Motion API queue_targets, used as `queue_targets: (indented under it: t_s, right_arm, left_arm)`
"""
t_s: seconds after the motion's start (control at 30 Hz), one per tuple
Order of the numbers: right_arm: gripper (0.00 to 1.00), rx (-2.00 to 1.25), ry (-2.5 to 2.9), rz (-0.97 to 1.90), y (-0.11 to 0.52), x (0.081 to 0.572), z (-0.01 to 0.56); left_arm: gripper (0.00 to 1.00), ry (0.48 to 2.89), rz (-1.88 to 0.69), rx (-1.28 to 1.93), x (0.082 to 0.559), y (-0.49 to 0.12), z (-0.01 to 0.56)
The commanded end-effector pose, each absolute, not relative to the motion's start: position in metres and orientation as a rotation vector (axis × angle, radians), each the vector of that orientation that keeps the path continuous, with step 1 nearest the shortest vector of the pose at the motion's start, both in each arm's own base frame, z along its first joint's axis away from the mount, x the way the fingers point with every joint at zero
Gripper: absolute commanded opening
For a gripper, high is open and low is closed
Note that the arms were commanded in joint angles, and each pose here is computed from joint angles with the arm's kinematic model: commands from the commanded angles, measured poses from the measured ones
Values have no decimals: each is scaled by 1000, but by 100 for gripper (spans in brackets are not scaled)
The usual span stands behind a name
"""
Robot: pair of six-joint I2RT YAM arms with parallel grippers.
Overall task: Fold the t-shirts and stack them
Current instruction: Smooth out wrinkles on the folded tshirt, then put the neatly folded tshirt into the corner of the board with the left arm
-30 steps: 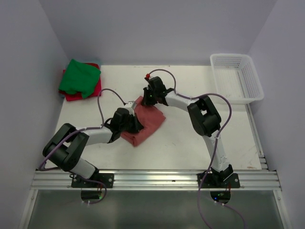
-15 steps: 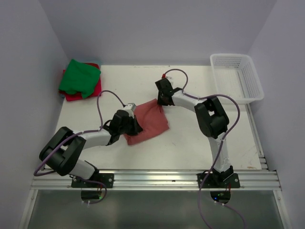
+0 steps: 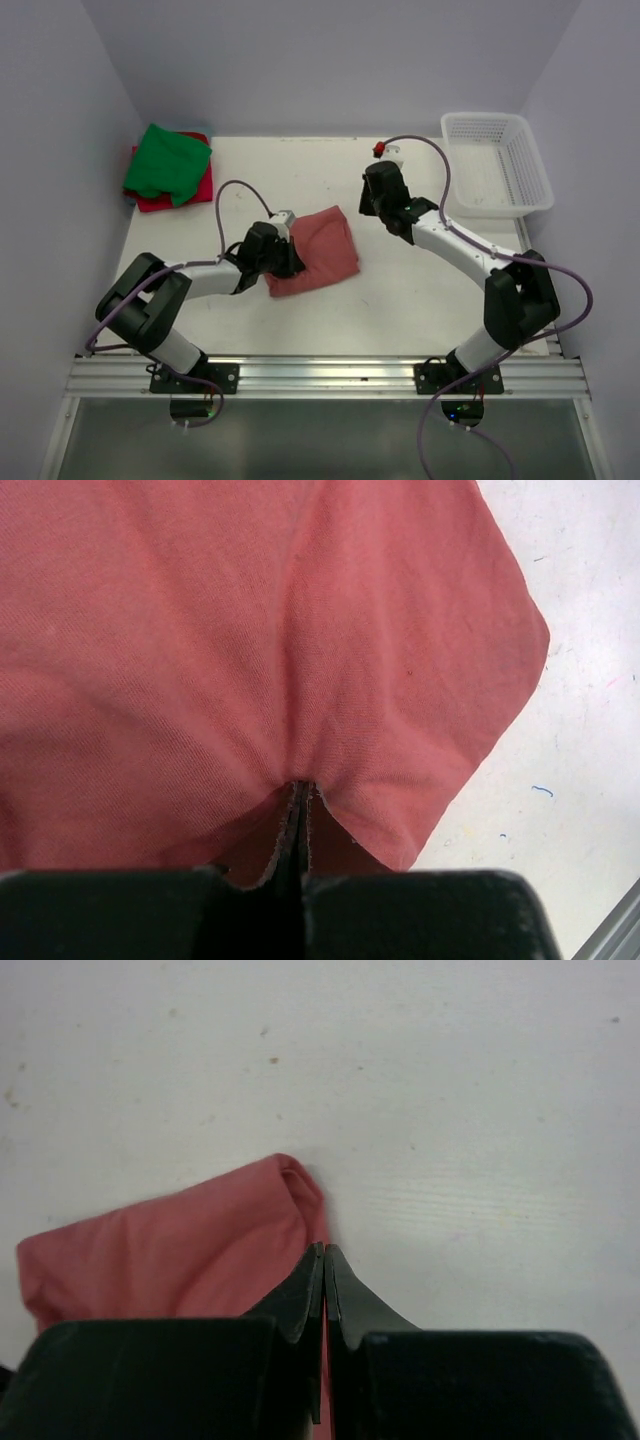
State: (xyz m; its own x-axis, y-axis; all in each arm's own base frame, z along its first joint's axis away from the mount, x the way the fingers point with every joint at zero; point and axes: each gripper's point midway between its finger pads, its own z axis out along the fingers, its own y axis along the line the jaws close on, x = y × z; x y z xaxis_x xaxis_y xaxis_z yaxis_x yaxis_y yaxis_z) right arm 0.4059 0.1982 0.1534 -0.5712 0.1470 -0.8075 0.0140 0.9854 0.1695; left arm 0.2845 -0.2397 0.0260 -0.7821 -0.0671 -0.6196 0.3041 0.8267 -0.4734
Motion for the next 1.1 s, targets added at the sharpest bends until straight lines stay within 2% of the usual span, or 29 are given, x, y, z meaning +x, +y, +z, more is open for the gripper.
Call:
queue_targets:
  t_s: [0.0,0.13,0.27,0.43,0.67,0.7,0.73,0.77,0.8,0.83,0.87,1.07]
  right_arm:
    - [0,-62,2139,406,234,397,166]
    - [0,-302,2195,855,297,356,165]
    - [0,-329,2225,1069,321,340,146]
    - [0,-300,2309,1111,328,332,103]
    - [0,-213,2474,962,312,330,31]
    - [0,-211,2488,950,311,329,24]
    - [0,-206,2494,931,309,329,20]
    - [0,-208,2509,917,306,326,14]
    - [0,-209,2515,906,304,324,12]
    - [0,-204,2522,877,300,324,8]
    - [0,-207,2535,861,297,322,6]
    - [0,-222,2550,823,293,322,4]
  left_arm:
    - [0,2407,-655,287,284,-234,12]
    - [0,2364,-631,300,305,-241,33]
    - [0,2274,-624,214,324,-242,72]
    - [0,2156,-635,153,340,-244,116]
    - [0,2165,-604,122,339,-237,119]
    - [10,2165,-541,76,341,-226,116]
    - [29,2157,-507,40,342,-218,120]
    - [62,2198,-457,-12,336,-207,113]
    - [71,2218,-375,-56,333,-192,107]
    - [93,2228,-346,-95,326,-181,109]
    - [100,2231,-328,-119,322,-174,108]
    - [100,2283,-385,-232,272,-146,88]
